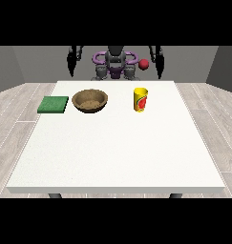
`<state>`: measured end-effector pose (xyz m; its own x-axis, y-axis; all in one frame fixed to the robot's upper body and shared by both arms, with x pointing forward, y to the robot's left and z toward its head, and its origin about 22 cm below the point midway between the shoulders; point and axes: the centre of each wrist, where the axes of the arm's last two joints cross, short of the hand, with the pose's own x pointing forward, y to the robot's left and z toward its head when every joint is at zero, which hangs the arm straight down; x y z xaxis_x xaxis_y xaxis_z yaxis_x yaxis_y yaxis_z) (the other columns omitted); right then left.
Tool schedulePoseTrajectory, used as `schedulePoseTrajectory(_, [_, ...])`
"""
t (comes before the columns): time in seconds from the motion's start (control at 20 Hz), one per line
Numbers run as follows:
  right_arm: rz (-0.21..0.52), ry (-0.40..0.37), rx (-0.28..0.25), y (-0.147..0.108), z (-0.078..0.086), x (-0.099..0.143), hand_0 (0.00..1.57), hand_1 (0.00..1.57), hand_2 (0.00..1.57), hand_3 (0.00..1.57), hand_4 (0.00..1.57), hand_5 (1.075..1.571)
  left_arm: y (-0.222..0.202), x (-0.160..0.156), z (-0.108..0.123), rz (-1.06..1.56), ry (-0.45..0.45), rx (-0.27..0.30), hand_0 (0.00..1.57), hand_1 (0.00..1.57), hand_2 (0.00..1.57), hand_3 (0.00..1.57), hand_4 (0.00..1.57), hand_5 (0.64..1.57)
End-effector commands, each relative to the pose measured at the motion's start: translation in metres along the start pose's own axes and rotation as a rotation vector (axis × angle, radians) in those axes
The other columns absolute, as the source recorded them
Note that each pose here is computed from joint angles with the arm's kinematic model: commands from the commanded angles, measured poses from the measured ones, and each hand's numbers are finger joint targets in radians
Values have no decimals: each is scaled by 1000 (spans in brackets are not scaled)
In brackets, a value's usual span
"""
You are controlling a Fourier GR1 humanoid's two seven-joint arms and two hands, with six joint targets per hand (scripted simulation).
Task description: Pick the cup and pour the ball into the bowl, then pick the bowl and place it on the pad
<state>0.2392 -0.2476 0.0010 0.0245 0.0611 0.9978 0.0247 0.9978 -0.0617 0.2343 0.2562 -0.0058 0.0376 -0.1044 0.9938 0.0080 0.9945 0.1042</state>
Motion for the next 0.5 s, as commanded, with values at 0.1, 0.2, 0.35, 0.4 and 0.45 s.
schedulePoseTrajectory(0.1, [32,-13,-2,-9,0,20,0,0,0,0,0,1568,8,24,-2,-24,-35,-5,0,0,0,0,0,1524])
schedulePoseTrajectory(0.2, [43,-12,-3,-13,-1,27,0,0,0,0,0,1568,10,32,-3,-34,-43,-9,0,0,0,0,0,1524])
schedulePoseTrajectory(0.35, [-102,-5,-58,-27,20,0,0,0,0,0,0,1570,-36,16,25,272,-91,-54,0,0,0,0,0,1531])
schedulePoseTrajectory(0.4, [-100,-11,-75,-32,16,9,0,0,0,0,0,1568,-44,22,28,285,-70,-96,0,0,0,0,0,1530])
schedulePoseTrajectory(0.45, [-84,-83,-92,-27,7,8,0,0,0,0,0,1566,-49,45,16,301,-152,-116,0,0,0,0,0,1536])
